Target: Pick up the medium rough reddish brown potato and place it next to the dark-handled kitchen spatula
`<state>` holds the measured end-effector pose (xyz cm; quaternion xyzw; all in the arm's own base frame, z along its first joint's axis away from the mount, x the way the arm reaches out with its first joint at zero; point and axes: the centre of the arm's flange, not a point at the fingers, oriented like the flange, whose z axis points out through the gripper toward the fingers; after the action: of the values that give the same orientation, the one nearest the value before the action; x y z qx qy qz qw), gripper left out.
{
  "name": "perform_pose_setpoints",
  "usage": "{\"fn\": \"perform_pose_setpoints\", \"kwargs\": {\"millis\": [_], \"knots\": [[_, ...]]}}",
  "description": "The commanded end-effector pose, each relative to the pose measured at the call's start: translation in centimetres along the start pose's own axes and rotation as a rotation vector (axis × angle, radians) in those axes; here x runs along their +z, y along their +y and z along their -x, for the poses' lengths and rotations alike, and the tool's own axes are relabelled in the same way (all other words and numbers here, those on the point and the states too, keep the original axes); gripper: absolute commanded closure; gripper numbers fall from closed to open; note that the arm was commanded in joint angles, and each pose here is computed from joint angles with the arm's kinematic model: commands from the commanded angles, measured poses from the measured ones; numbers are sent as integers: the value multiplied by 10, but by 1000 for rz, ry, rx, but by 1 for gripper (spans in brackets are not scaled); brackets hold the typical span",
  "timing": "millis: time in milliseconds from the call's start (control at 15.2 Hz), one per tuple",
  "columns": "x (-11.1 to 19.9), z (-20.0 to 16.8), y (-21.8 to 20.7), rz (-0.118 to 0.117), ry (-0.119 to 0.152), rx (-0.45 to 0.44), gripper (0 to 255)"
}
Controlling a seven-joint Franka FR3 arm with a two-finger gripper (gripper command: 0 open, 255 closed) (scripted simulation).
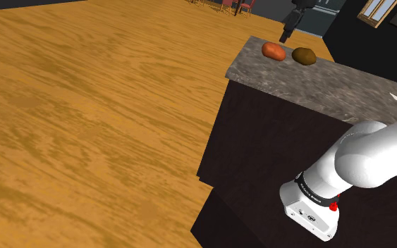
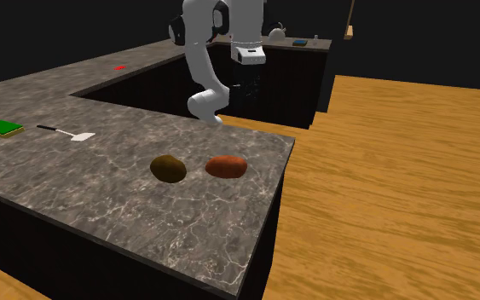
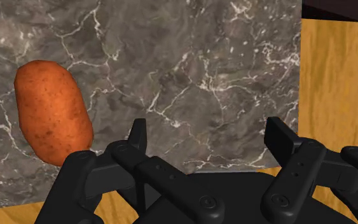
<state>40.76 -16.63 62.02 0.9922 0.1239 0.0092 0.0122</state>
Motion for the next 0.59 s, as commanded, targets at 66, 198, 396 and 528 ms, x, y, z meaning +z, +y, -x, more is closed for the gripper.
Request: {"fn": "perform_pose_setpoints", "kwargs": {"millis": [66, 198, 396, 528], "knots": [[11, -16, 38, -17, -31, -46, 0], [18, -29, 63, -28, -50, -74, 0], [29, -49, 101, -45, -80, -116, 0], [37, -63, 125, -57, -100, -144, 0]]}}
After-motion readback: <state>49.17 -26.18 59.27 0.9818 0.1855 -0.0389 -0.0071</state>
